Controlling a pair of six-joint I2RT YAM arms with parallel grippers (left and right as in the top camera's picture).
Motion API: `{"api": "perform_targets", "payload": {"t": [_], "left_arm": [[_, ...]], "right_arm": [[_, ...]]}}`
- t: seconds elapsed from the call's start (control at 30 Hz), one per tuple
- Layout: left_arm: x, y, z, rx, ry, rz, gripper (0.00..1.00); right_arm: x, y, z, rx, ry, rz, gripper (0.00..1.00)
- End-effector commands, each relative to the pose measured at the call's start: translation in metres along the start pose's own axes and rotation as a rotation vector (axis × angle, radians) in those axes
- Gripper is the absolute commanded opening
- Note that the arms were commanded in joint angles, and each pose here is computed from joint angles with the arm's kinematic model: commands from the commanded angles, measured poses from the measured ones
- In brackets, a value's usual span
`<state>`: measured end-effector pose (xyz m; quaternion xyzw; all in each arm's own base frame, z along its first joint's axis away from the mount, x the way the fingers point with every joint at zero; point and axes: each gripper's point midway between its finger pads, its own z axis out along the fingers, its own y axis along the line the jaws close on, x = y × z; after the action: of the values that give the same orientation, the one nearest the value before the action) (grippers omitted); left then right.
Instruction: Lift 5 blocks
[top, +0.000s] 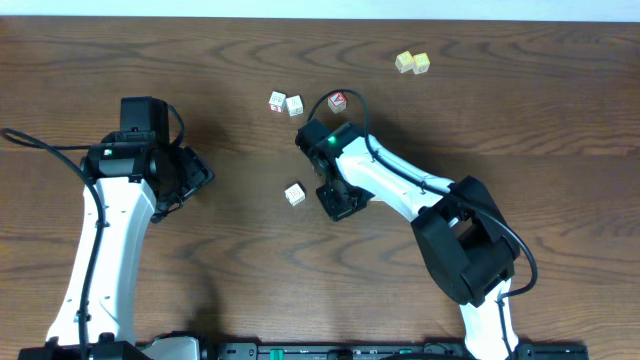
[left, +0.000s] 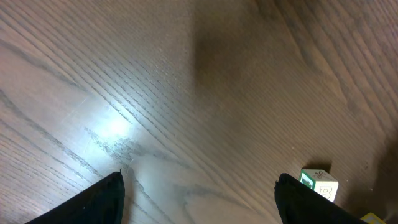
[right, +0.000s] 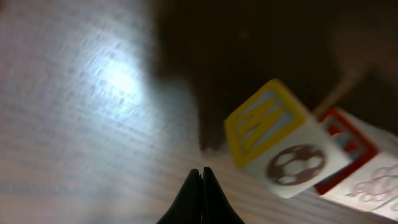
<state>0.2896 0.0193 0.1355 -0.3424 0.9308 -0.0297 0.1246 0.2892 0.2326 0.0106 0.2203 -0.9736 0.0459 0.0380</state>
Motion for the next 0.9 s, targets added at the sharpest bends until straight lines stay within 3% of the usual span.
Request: {"api": "perform_targets", "payload": {"t": [0.0,0.87], "left_arm": [[-0.0054,-0.0013,-0.0070,0.010,-0.023,0.001,0.77],[-0.0054,-0.0012,-0.0070,0.009,-0.023,0.001,0.78]], "right_arm": [[-0.0044,-0.0135,-0.0058,0.030,-0.030,0.055,0.01],[-0.0003,-0.0202,-0.0051,0.054,-0.013,0.060,0.01]]}}
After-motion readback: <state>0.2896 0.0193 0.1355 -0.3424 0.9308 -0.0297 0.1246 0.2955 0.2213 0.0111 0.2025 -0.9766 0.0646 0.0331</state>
